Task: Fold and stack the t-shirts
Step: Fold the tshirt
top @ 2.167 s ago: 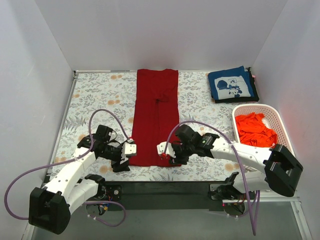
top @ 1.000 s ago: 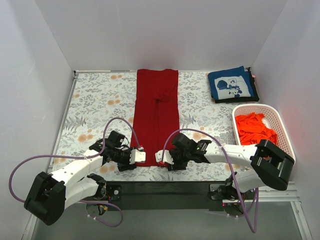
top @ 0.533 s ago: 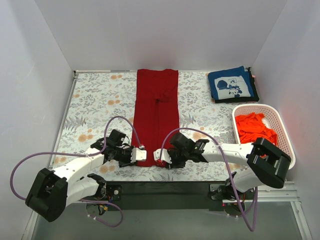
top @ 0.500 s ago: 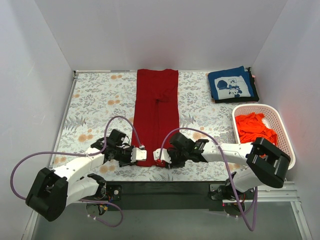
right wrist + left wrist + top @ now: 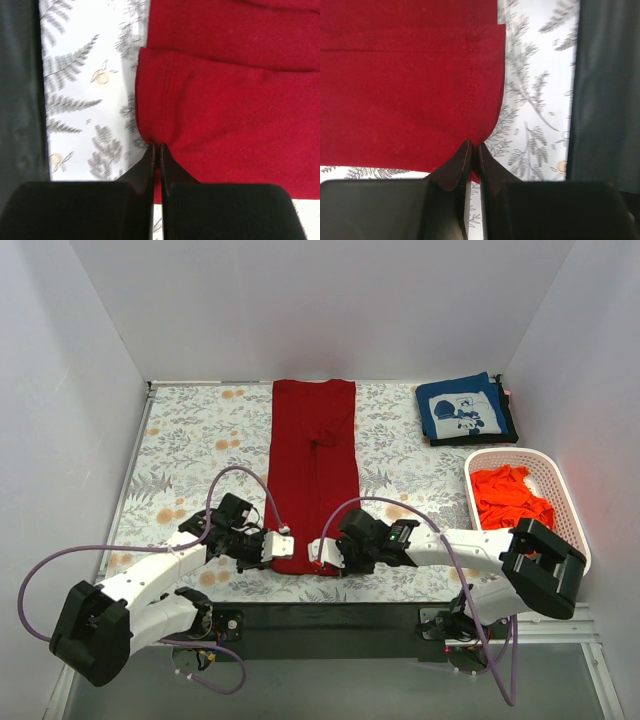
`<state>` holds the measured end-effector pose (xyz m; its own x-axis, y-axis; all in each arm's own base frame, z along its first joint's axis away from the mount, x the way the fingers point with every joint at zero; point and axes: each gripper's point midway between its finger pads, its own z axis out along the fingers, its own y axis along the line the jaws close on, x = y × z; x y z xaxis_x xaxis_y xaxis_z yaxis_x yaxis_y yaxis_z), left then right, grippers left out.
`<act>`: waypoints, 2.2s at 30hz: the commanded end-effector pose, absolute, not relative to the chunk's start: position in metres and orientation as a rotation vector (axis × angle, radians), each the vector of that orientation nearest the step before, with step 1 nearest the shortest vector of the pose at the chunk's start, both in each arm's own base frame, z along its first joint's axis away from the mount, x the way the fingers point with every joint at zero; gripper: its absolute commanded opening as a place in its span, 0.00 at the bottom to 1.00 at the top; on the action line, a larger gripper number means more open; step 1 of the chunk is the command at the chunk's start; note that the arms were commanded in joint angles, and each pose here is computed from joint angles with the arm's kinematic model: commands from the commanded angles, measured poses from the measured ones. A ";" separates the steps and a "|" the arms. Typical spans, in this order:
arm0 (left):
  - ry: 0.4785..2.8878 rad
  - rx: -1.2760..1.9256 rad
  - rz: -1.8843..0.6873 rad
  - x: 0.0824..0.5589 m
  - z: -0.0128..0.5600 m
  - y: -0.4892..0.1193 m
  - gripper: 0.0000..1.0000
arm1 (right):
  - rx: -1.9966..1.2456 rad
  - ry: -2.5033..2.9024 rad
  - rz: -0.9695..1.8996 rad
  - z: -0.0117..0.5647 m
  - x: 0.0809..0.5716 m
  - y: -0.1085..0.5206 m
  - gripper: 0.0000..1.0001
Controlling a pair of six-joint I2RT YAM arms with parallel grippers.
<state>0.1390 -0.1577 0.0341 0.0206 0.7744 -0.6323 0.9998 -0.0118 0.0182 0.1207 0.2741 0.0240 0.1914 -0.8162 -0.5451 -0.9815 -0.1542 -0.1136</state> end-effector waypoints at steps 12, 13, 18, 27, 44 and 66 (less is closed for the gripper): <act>1.769 1.813 -0.762 0.129 0.090 -0.175 0.00 | -2.009 1.652 0.499 0.077 0.131 0.270 0.01; 1.763 1.810 -0.759 0.132 0.092 -0.177 0.00 | -2.011 1.640 0.490 0.081 0.135 0.271 0.01; 1.764 1.764 -0.757 0.160 0.097 -0.188 0.00 | -1.992 1.635 0.489 0.093 0.163 0.273 0.01; 1.802 1.613 -0.763 0.248 0.114 -0.190 0.00 | -1.971 1.612 0.483 0.108 0.232 0.281 0.01; 1.876 1.474 -0.646 0.394 0.094 -0.184 0.00 | -1.893 1.614 0.418 0.107 0.371 0.286 0.01; 1.921 1.428 -0.546 0.460 0.073 -0.167 0.00 | -1.888 1.581 0.370 0.087 0.438 0.297 0.01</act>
<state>0.4432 -0.1723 0.0604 -0.2014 0.6717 -0.7129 0.9544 0.2983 0.0114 0.4236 0.2898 0.0703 0.1674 -0.7992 -0.5772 -0.9729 -0.0390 -0.2281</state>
